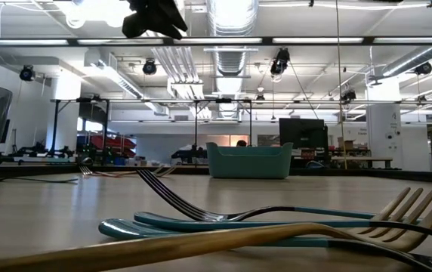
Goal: Sort silverware by color (type)
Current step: Put the orange fork into the white bin
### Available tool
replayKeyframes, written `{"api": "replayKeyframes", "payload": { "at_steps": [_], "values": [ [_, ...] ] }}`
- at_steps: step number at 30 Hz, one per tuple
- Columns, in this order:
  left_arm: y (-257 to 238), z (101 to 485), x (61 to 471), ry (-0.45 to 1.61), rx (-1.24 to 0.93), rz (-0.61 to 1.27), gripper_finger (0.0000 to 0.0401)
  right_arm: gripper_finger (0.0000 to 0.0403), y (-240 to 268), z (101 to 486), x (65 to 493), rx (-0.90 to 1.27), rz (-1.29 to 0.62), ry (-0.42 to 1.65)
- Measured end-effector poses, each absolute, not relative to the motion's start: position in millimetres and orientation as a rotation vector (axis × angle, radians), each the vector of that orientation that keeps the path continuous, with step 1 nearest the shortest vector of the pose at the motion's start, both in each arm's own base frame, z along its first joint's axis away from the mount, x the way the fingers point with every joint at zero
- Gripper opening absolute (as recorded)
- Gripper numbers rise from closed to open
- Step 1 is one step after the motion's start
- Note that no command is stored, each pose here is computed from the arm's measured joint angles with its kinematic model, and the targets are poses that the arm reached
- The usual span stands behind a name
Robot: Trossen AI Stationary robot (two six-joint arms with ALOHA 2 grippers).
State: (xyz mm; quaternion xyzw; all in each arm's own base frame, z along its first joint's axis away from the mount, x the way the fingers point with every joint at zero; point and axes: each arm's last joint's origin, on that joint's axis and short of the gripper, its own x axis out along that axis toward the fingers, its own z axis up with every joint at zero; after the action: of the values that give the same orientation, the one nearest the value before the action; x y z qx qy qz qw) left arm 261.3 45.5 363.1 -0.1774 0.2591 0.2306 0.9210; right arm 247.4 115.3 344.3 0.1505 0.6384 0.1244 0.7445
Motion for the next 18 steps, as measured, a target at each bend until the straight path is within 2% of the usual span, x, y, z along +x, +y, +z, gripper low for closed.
{"api": "replayKeyframes", "payload": {
  "at_steps": [5,11,18],
  "values": [
    [45,362,261,0.530,-0.402,0.484,0.0100,0.0009,160,338,233,0.202,0.362,1.381],
    [38,362,260,0.537,-0.462,0.483,0.0100,0.0009,204,306,224,0.065,0.404,1.474],
    [21,365,259,0.537,-0.474,0.410,0.0100,0.0009,233,273,230,0.036,0.378,1.555]
  ]
}}
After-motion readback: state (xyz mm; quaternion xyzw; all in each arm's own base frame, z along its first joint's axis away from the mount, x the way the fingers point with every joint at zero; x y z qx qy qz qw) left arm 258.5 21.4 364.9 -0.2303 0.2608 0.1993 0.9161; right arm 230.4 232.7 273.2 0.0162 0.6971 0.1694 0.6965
